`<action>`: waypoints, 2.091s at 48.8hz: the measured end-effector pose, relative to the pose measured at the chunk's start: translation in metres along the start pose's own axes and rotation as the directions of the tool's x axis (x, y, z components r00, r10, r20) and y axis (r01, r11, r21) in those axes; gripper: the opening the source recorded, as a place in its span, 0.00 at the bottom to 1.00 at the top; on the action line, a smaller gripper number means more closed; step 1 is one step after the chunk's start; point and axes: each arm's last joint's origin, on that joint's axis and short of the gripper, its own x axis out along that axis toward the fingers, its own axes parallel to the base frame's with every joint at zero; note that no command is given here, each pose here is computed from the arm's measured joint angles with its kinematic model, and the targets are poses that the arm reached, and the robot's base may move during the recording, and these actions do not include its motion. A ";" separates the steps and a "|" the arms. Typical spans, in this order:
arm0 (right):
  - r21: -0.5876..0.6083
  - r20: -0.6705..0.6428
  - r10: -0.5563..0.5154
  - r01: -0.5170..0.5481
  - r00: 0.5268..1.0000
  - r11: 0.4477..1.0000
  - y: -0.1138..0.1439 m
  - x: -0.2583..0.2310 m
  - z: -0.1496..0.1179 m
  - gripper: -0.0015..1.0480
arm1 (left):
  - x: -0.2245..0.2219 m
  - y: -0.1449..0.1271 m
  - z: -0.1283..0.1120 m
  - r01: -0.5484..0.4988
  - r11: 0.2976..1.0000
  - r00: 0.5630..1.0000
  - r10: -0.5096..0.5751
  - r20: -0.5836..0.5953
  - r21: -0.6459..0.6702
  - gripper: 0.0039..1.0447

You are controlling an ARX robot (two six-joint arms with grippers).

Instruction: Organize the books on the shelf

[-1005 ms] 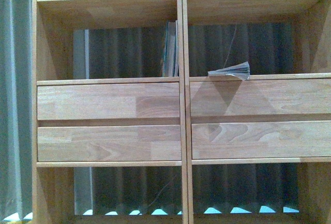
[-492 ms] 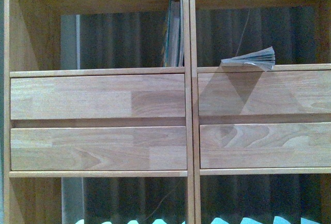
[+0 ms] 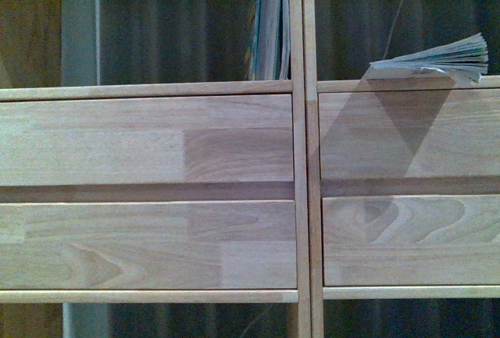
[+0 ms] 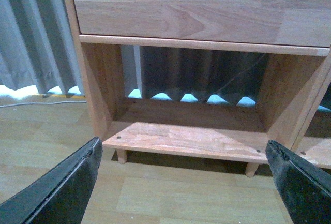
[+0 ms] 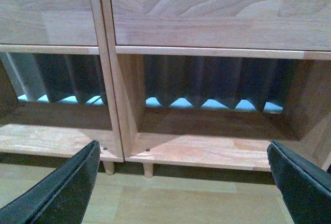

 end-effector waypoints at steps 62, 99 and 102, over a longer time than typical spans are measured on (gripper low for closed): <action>0.246 -0.198 0.274 -0.222 0.941 0.943 0.000 0.009 0.014 0.93 | 0.000 0.000 0.000 0.000 1.000 1.000 0.000 0.001 0.002 0.93; 0.886 -0.053 0.215 -0.054 0.975 0.460 0.013 0.180 0.117 0.93 | 0.000 0.000 0.000 0.000 1.000 1.000 0.000 0.001 0.003 0.93; 0.899 -0.051 0.197 -0.041 0.979 0.436 0.010 0.182 0.116 0.93 | 0.000 0.000 0.000 0.000 1.000 1.000 0.000 0.001 0.003 0.93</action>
